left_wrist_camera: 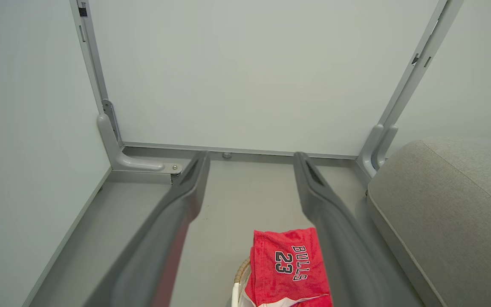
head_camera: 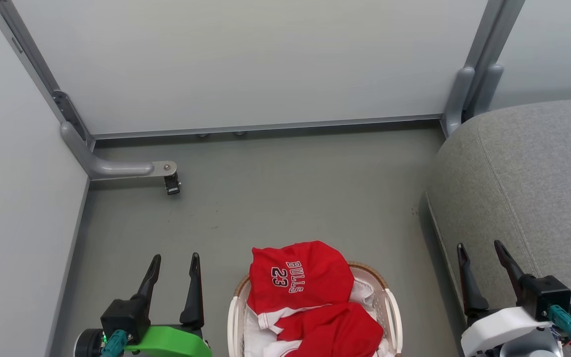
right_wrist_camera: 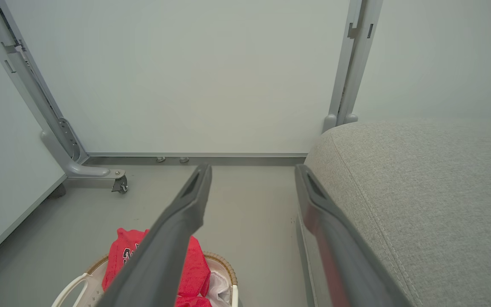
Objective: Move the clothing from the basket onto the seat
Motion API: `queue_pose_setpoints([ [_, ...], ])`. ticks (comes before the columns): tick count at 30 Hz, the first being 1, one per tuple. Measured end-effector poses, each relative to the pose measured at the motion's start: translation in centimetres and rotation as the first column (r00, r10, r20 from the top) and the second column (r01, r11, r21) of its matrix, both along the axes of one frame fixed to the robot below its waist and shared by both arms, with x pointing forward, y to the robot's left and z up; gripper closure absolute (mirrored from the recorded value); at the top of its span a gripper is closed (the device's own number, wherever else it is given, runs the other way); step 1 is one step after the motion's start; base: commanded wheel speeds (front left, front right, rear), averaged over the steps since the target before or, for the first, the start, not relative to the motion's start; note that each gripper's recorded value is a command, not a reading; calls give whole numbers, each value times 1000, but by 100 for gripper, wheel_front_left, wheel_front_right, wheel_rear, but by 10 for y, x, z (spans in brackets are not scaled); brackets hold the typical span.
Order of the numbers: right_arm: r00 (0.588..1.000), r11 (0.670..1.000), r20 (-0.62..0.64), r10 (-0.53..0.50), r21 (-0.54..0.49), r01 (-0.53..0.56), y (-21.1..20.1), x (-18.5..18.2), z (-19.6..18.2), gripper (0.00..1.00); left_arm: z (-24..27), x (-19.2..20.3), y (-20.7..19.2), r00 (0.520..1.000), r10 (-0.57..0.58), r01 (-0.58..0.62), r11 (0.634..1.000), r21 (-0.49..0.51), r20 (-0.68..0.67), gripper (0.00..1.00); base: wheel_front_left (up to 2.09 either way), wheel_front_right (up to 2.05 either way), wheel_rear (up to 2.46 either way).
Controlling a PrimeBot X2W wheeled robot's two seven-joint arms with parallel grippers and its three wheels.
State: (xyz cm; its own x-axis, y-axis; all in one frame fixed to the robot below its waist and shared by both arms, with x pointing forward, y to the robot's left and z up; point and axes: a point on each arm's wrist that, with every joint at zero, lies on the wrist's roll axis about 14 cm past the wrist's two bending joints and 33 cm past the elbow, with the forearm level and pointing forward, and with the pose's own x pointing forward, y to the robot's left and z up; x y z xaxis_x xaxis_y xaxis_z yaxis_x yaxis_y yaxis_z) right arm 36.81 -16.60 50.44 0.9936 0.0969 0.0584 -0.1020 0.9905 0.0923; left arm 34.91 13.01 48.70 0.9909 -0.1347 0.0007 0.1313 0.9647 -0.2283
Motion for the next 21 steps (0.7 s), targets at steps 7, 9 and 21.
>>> queue_pose_setpoints([
  [7, 1000, 999, 12, 11, -47, -10, 2, 0, 1, 0, -1, -1, 0, 1000, -4, 3, 999, 36, 9, 0, 0, 0, 0],
  [9, 1000, 999, 12, 12, -49, -11, 2, 0, 1, 0, -1, -1, 0, 1000, -2, 2, 999, 37, 12, 0, 0, 0, 0],
  [21, 1000, 999, 11, 10, -50, -10, 2, 0, 0, 0, -5, -1, 0, 1000, -2, 2, 999, 39, -1, 0, 0, 0, 0],
])
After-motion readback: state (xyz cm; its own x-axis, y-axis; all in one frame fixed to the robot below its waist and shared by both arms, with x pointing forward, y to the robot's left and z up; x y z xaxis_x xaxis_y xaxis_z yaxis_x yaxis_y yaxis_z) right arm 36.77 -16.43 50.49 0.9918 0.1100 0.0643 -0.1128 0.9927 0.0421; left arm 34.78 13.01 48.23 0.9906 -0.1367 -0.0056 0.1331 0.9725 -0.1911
